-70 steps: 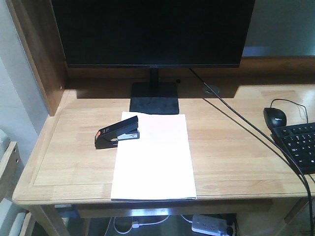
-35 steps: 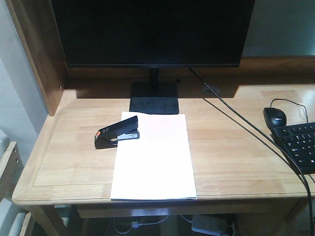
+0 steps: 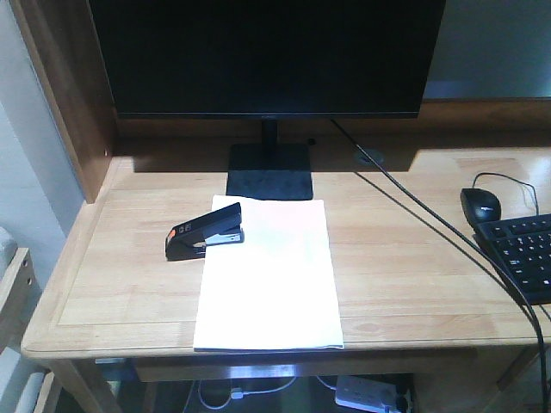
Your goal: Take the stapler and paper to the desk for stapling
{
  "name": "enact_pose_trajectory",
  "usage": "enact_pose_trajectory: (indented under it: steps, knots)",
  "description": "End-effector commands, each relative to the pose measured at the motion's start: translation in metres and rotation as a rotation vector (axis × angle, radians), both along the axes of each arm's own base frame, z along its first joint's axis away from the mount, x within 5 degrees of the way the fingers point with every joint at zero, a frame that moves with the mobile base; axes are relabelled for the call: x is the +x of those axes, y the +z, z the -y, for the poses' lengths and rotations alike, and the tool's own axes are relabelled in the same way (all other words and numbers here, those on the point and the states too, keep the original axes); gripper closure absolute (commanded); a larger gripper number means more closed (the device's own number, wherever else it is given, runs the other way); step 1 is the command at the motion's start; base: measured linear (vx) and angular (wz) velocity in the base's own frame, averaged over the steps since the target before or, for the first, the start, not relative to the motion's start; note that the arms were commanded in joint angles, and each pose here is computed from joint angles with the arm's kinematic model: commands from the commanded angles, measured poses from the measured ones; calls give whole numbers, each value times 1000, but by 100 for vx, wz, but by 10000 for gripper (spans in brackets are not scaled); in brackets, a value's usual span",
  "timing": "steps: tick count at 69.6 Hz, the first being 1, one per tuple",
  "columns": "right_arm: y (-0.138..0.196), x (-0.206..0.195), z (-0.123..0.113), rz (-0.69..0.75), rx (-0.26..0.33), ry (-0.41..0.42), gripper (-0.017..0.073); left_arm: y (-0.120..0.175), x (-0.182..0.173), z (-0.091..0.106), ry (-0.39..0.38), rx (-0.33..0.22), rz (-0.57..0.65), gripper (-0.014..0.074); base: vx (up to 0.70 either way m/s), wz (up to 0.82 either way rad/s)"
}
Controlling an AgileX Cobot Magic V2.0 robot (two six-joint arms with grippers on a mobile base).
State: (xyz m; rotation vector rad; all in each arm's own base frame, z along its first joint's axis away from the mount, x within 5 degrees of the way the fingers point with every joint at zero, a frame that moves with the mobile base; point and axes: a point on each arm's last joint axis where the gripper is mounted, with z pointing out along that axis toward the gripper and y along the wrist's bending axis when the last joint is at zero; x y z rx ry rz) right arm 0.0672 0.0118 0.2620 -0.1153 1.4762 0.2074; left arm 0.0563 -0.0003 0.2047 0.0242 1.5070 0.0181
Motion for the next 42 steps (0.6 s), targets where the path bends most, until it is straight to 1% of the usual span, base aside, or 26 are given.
enact_pose_trajectory:
  steps: [1, 6, 11, 42]
  knots:
    - [10, 0, 2, 40, -65, -28, 569, 4, -2, 0, -8, -38, 84, 600, 0, 0]
    - [10, 0, 2, 40, -65, -28, 569, 4, -2, 0, -7, -27, 85, 600, 0, 0]
    - [10, 0, 2, 40, -65, -28, 569, 4, -2, 0, -6, -3, 85, 600, 0, 0]
    - [10, 0, 2, 40, -65, -28, 569, 4, -2, 0, -6, -4, 84, 600, 0, 0]
